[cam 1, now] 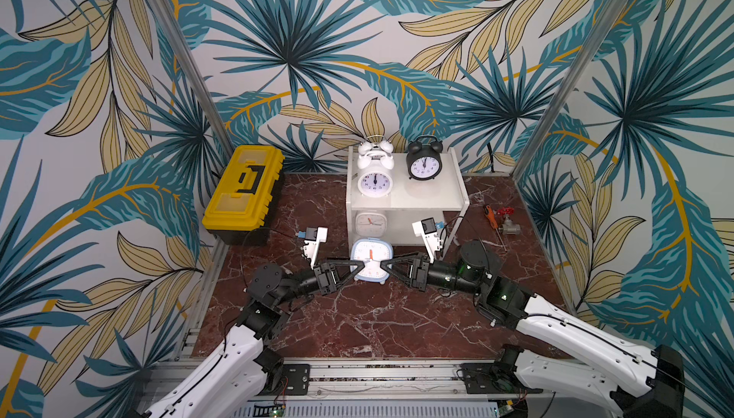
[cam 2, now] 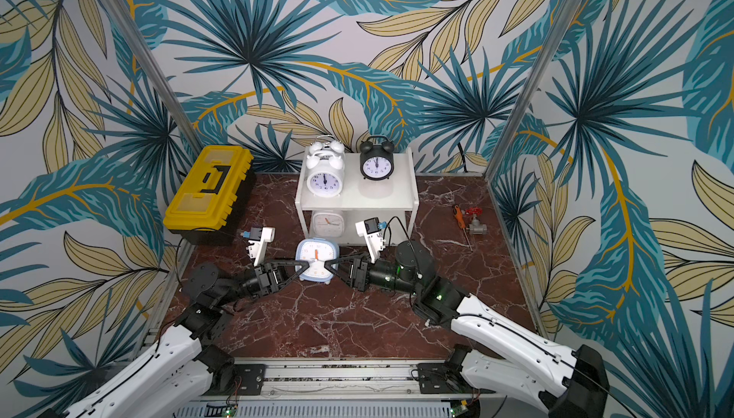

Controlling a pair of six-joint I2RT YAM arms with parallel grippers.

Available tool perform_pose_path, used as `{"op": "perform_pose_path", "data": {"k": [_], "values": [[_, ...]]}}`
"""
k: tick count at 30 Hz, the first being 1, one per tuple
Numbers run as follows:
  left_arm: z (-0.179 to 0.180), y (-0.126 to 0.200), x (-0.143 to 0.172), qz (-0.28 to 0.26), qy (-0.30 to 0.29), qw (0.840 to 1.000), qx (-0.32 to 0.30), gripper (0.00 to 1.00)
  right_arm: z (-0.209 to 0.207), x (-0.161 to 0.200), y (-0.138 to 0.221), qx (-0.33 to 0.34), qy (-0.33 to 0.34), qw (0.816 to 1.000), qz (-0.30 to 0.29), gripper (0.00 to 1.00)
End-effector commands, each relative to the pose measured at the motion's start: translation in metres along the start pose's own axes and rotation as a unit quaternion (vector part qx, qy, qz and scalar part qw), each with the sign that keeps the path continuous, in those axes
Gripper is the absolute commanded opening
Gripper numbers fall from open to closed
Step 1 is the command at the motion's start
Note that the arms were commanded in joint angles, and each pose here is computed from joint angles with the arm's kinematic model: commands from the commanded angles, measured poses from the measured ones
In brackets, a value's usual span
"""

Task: Place the alarm clocks on the shelf by style
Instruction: Pick up the alarm from the center of the board.

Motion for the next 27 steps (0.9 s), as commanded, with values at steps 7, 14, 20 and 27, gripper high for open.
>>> {"op": "perform_pose_path", "data": {"k": [7, 14, 20, 27], "values": [[-0.028, 0.001, -0.001, 0.020, -0.047, 0.998, 0.040, 0.53, 0.004, 0.000, -0.010, -0.024, 0.011, 0.999, 0.044, 0.26], [-0.030, 0.002, 0.001, 0.034, -0.050, 0.997, 0.045, 0.35, 0.006, -0.004, -0.013, -0.032, 0.020, 0.996, 0.076, 0.26], [-0.032, 0.004, 0.002, 0.031, -0.056, 0.997, 0.045, 0.26, 0.010, -0.010, -0.007, -0.024, 0.034, 0.994, 0.100, 0.53], [-0.034, 0.004, 0.001, 0.029, -0.056, 0.997, 0.046, 0.26, 0.014, -0.009, -0.001, -0.026, 0.039, 0.992, 0.121, 0.66]]}}
Point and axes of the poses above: each gripper's point midway between its finger pads, its own y axis back along the fingers, its own z axis along the line the jaws close on, x = y × z, the point moved 8 cm from there along y, back along the fingers, and after that the axes turned 11 degrees about y, right-handed, at the moved point
